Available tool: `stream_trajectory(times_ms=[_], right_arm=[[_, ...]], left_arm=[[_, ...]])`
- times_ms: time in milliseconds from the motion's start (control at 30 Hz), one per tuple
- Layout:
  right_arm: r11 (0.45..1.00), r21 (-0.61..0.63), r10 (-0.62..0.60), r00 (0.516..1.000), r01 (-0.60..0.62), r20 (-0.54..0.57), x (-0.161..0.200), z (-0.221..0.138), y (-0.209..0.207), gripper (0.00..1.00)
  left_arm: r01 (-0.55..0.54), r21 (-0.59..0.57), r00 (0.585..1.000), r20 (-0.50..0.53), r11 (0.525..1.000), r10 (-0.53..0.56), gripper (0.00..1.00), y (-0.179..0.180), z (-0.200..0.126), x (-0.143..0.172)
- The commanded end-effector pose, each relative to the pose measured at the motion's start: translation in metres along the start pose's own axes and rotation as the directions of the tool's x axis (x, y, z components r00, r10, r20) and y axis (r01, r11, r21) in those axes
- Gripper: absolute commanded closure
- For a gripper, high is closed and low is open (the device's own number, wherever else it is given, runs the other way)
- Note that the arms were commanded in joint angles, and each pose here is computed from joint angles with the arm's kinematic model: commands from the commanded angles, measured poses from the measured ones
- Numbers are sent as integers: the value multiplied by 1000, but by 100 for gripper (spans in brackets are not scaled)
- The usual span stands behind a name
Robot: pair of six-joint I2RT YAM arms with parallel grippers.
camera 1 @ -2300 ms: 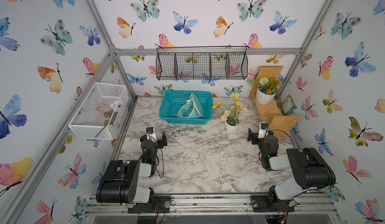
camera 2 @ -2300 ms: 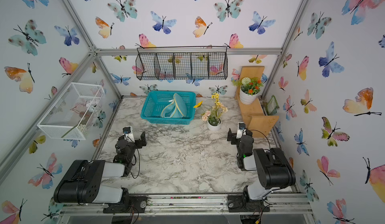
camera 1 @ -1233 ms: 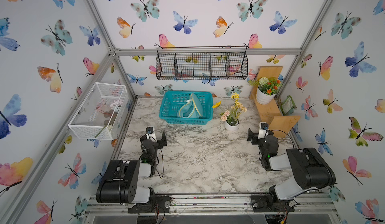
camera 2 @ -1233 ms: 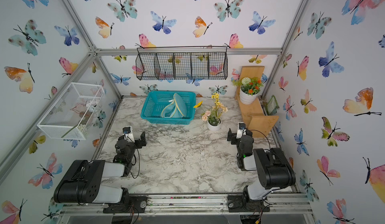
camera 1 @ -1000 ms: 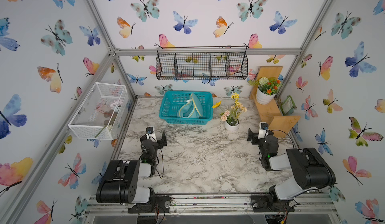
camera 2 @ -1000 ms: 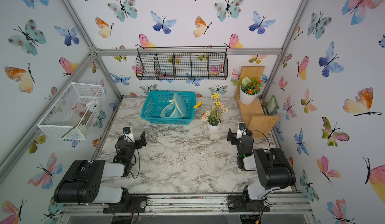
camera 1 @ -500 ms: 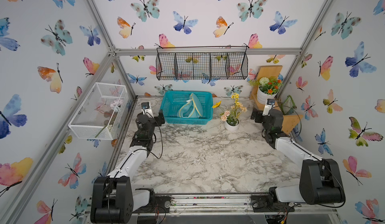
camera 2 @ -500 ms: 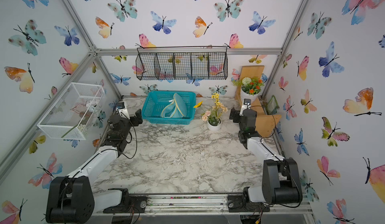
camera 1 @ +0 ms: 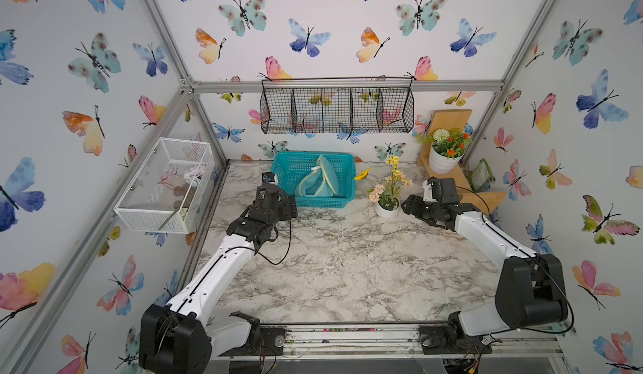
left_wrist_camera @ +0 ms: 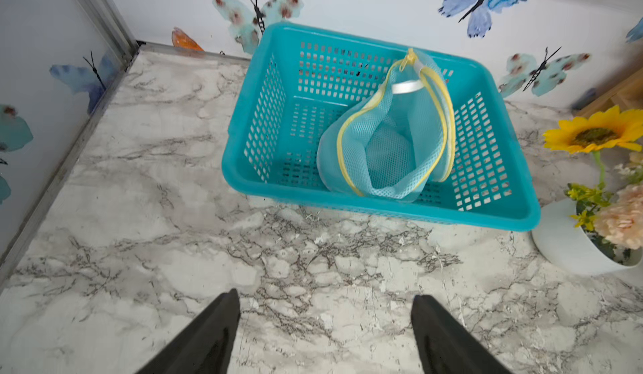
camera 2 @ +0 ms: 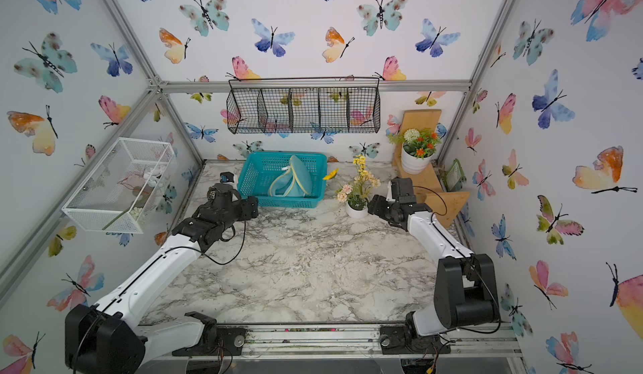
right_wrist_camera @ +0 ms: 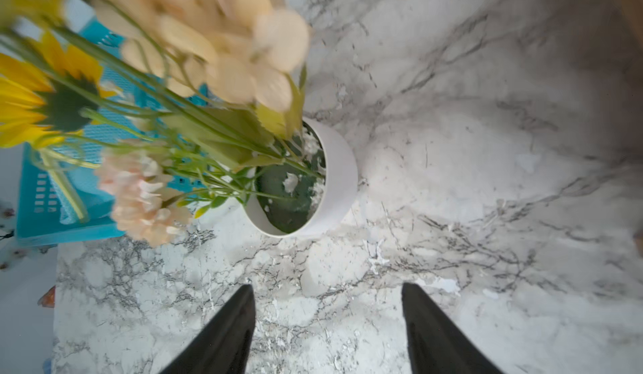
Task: Turn the laundry bag inside out
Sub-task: Pick up the distractor at the center of the board.
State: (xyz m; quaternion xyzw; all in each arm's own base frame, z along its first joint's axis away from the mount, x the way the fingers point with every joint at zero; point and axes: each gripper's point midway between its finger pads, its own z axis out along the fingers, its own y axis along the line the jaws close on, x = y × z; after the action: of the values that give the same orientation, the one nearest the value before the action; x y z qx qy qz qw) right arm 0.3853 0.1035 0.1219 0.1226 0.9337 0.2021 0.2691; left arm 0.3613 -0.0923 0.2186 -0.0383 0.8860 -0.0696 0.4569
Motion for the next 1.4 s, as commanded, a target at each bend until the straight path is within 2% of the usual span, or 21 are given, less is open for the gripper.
stream_trajectory(times_ms=[0, 133, 333, 567, 833, 933, 1067, 1133, 1367], right_arm=[[997, -1, 72, 991, -72, -117, 14, 9, 3, 35], [996, 64, 67, 985, -58, -157, -1, 26, 0, 38], [995, 83, 69, 983, -56, -167, -21, 43, 11, 40], [984, 176, 78, 975, -42, -206, -24, 58, 11, 50], [956, 293, 98, 959, -16, -266, -12, 69, 0, 56], [947, 320, 103, 958, -12, -268, -10, 69, -6, 62], [942, 336, 105, 954, -5, -282, -7, 69, -9, 89], [941, 337, 104, 953, -2, -283, -7, 68, -9, 96], [936, 352, 65, 967, 27, -246, -29, 50, -1, 97]], left_arm=[[14, -29, 999, -36, 999, -15, 17, 7, -9, 10], [5, -9, 998, -57, 1000, -6, 18, 2, -6, 11], [9, 8, 998, -56, 1000, -9, 18, -2, -5, 9], [7, 18, 998, -57, 1000, -6, 18, -2, -5, 16], [0, 10, 998, -55, 1000, 0, 19, 3, -9, 24], [-2, 9, 998, -55, 1000, 3, 19, 4, -9, 25], [-2, 8, 999, -54, 1000, 3, 19, 4, -10, 25], [1, 7, 999, -52, 1000, 0, 19, 4, -10, 24], [-1, 3, 998, -60, 1000, 1, 19, 3, -8, 23]])
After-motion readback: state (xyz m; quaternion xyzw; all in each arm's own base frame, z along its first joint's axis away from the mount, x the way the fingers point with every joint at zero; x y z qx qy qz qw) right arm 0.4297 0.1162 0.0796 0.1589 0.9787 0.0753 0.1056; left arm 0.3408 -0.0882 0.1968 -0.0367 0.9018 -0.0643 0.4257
